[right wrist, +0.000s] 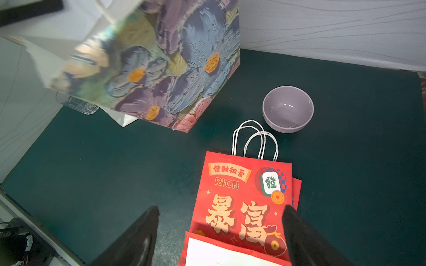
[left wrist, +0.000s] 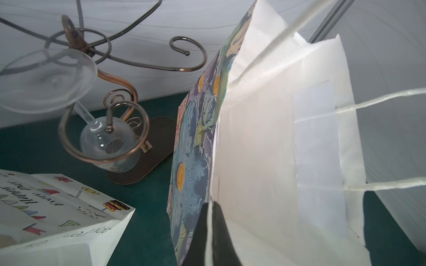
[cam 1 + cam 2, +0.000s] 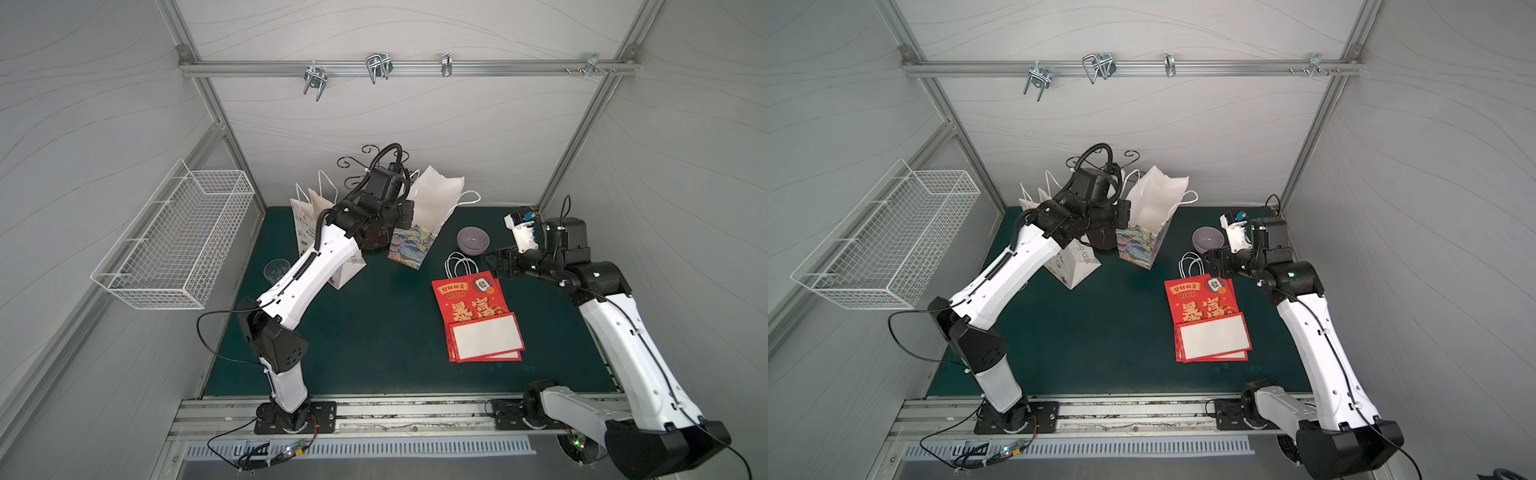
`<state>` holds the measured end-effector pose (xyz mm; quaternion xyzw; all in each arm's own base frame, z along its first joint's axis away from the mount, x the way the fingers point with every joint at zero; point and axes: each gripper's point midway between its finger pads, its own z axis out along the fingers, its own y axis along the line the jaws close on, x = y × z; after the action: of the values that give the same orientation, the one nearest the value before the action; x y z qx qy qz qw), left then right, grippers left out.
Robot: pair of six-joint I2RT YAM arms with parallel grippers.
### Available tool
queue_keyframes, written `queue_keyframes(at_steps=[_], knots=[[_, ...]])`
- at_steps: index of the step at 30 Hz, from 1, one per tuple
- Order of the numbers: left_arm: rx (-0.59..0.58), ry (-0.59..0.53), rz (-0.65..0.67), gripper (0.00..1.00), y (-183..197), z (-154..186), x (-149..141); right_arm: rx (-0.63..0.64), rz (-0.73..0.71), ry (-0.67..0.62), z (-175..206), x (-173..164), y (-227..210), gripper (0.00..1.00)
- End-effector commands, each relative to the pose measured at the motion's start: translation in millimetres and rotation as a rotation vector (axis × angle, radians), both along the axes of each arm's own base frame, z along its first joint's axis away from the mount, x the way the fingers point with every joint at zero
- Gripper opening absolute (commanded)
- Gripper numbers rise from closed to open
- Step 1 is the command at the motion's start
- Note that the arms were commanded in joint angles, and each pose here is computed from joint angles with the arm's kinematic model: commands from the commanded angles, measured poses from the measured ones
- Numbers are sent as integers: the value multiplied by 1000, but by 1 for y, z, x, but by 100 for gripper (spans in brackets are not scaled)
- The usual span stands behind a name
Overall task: Put away the paper bag
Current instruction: Pick up the paper bag from the center of the board, then place the paper bag at the center of the board.
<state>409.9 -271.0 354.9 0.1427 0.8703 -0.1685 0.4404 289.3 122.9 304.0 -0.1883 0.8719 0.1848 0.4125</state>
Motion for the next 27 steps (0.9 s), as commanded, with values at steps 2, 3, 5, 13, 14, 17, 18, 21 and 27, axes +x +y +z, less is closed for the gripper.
queue_keyframes(at_steps=[2, 3, 5, 13, 14, 17, 18, 21, 27], knots=[[-57, 19, -214, 0, -1, 14, -40, 26, 175, -86, 17, -25, 16, 85], [-70, 20, -242, 0, 1, 16, -49, 20, 230, -123, 20, -32, 21, 85], [-76, 28, -292, 0, 7, 10, -67, 22, 311, -195, 26, -49, 26, 87], [-24, -56, -541, 0, 33, 0, -133, 18, 490, -281, 4, -88, 36, 88], [-26, -54, -597, 0, 35, -3, -144, 21, 521, -282, -1, -92, 39, 88], [10, -53, -765, 0, 40, -17, -177, 53, 574, -280, -8, -101, 46, 90], [22, -52, -793, 0, 42, -21, -183, 62, 600, -284, -9, -104, 49, 90], [37, -37, -859, 0, 48, -31, -197, 88, 700, -293, -13, -118, 59, 90], [122, 0, -907, 0, 54, -57, -196, 100, 883, -287, -29, -142, 76, 91]])
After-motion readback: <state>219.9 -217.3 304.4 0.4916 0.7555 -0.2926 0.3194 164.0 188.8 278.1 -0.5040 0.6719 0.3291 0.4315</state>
